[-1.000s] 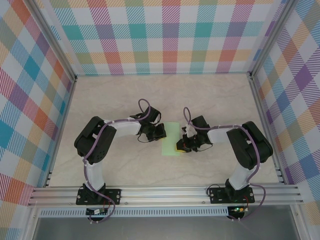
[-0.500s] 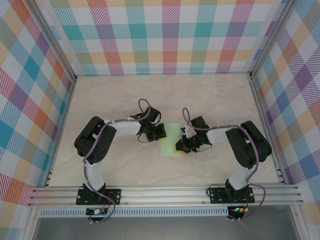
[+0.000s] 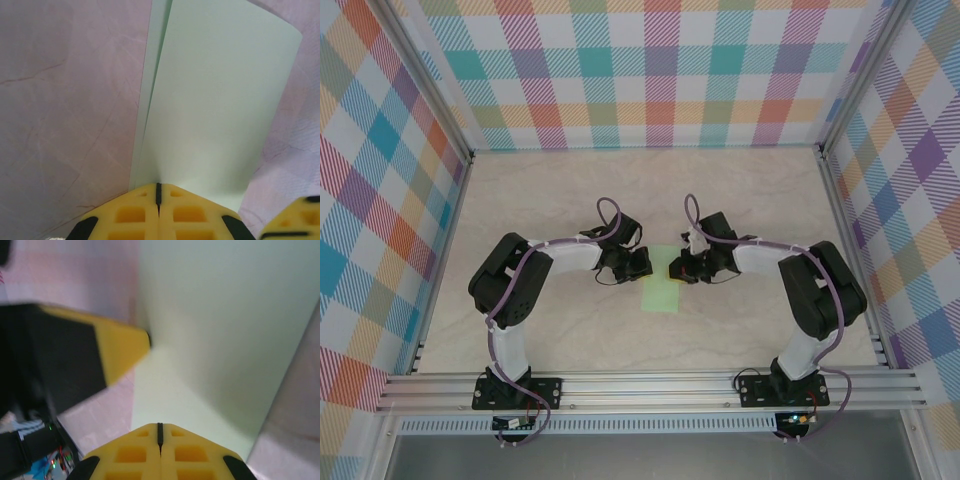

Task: Fold a paper plane with a square sheet of paper (pick it up from the middle)
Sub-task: Fold the square sheet of paper in half at the center of the table, then fold the triangle a second time at the center of the table.

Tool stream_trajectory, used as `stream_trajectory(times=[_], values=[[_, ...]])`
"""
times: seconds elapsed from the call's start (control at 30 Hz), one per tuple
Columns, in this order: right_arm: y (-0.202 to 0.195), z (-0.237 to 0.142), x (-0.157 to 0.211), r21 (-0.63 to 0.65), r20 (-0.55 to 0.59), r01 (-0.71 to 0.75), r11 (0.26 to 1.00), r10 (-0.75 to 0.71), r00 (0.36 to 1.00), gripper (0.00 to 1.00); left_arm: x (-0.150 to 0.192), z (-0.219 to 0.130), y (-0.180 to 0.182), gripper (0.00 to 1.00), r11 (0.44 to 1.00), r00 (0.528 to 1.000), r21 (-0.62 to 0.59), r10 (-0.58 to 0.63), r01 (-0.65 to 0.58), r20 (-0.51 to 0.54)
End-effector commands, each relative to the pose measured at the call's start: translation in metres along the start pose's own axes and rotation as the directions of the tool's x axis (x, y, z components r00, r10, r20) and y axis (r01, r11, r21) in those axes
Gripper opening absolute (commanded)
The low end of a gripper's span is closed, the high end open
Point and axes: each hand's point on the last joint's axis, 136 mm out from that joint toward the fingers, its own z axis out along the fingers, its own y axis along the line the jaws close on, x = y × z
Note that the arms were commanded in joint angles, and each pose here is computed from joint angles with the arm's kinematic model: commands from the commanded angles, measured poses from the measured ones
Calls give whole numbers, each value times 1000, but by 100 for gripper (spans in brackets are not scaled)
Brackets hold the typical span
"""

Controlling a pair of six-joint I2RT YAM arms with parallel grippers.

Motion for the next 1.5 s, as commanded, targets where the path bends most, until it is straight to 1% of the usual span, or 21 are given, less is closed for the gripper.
stream_trajectory(times=[0.0, 0.07, 0.17, 0.3, 0.57, 0.8, 0.9, 0.97, 1.03, 1.13, 1.2, 1.3, 1.37, 1.47], values=[[-3, -2, -30, 24, 52, -21, 1000, 19, 998, 4, 39, 12, 70, 0, 969, 993, -243, -68, 43, -98], [-4, 0, -44, 24, 66, -33, 999, 31, 997, 4, 38, 14, 70, 0, 969, 993, -243, -70, 44, -100], [-14, -2, -62, 68, 98, -46, 997, 39, 994, 4, 39, 16, 71, 0, 970, 992, -240, -75, 49, -103], [-27, 0, -79, 68, 105, -76, 995, 69, 992, 4, 39, 18, 70, 0, 970, 991, -236, -77, 50, -108], [-51, 12, -88, 86, 89, -110, 990, 102, 991, 4, 39, 18, 69, 0, 971, 991, -233, -76, 48, -110], [-70, 18, -83, 128, 75, -177, 976, 168, 983, 4, 40, 18, 71, 0, 970, 991, -236, -78, 50, -111], [-64, 11, -82, 137, 72, -174, 975, 165, 984, 5, 39, 17, 68, 0, 972, 991, -230, -76, 49, -110], [-51, 1, -83, 127, 83, -145, 981, 135, 987, 5, 37, 14, 63, 0, 976, 992, -214, -74, 50, -104], [-36, -14, -84, 115, 99, -115, 987, 104, 990, 6, 34, 10, 52, 0, 982, 993, -181, -67, 49, -97], [-16, -31, -79, 85, 107, -84, 993, 75, 991, 12, 24, -4, 27, 0, 992, 996, -120, -45, 36, -71], [-14, -35, -67, 96, 94, -89, 991, 80, 992, 14, 14, -18, 10, 3, 997, 999, -78, -28, 26, -28], [-14, -34, -45, 128, 68, -98, 987, 90, 994, 19, 5, -38, -8, 12, 999, 999, -34, -17, 18, 28], [-18, -32, -30, 166, 56, -112, 980, 104, 993, 23, 3, -49, -10, 19, 999, 998, -38, -15, 18, 59], [-20, -27, -9, 185, 37, -122, 975, 117, 992, 26, 8, -60, -5, 28, 999, 997, -45, -16, 20, 79]])
